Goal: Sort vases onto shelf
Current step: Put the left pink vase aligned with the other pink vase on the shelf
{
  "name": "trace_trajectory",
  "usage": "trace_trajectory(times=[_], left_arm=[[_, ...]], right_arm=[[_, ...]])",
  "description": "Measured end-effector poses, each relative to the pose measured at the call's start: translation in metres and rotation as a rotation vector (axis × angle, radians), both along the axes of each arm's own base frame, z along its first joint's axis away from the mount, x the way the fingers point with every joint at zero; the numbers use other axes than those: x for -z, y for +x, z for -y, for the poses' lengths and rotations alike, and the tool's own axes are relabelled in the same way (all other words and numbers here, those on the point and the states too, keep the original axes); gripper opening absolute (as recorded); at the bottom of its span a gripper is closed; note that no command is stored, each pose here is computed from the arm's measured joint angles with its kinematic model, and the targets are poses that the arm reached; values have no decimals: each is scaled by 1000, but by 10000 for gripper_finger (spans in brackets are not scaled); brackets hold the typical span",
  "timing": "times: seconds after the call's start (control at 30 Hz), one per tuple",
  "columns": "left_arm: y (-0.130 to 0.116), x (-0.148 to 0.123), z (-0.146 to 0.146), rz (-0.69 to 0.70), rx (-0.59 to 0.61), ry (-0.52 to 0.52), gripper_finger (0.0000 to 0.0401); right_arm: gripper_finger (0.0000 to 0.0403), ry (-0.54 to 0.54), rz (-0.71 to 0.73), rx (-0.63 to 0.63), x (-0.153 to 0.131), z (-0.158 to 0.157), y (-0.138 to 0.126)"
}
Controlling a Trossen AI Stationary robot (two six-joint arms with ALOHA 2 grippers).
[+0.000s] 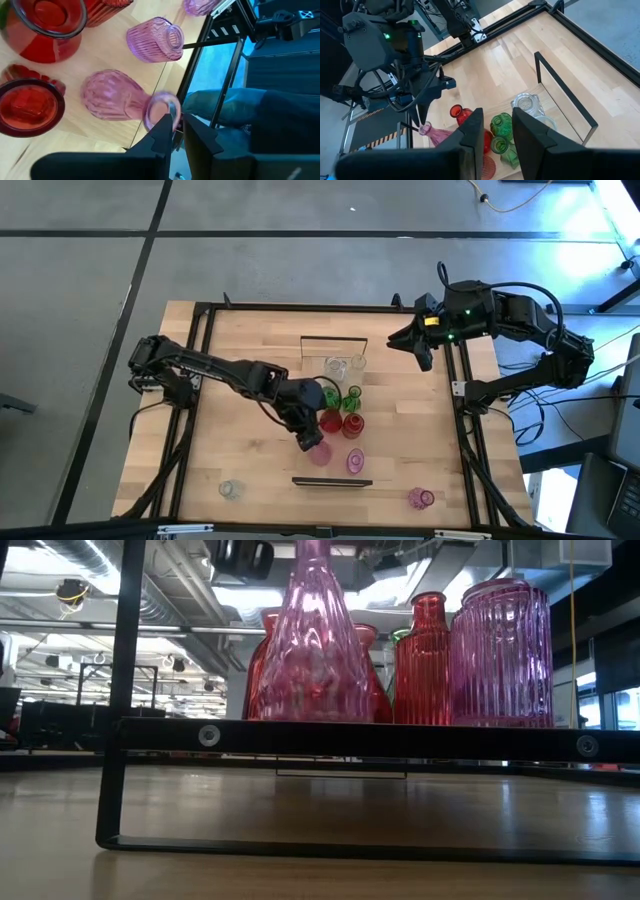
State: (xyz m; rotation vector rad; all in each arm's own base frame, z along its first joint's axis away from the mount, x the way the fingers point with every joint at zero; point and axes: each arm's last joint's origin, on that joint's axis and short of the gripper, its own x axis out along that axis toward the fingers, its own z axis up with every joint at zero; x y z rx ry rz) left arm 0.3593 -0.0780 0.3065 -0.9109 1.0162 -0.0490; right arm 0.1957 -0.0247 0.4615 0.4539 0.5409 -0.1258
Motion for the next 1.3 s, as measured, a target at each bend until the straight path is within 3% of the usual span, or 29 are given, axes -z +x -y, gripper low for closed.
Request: trace_trajectory(times=[0.4,0.63,0.73,1.0,1.17,1.3], left_arm=[[0,-3,-8,8,-18,0,40],[-11,-3,0,-68,-36,3,4],[-18,1,10,-138,-35,33,2],[-24,4,16,-166,-111,157,1],[-30,29,19,-226,-86,148,0],[-28,60,30,-148,-81,92,0]], right_arm=[[85,24,-1,15,0,0,0],[85,24,-1,15,0,0,0],[85,24,-1,15,0,0,0],[85,18,-1,12,0,0,0],[85,21,-8,9,1,0,0],[85,13,-24,-24,2,-1,-1]])
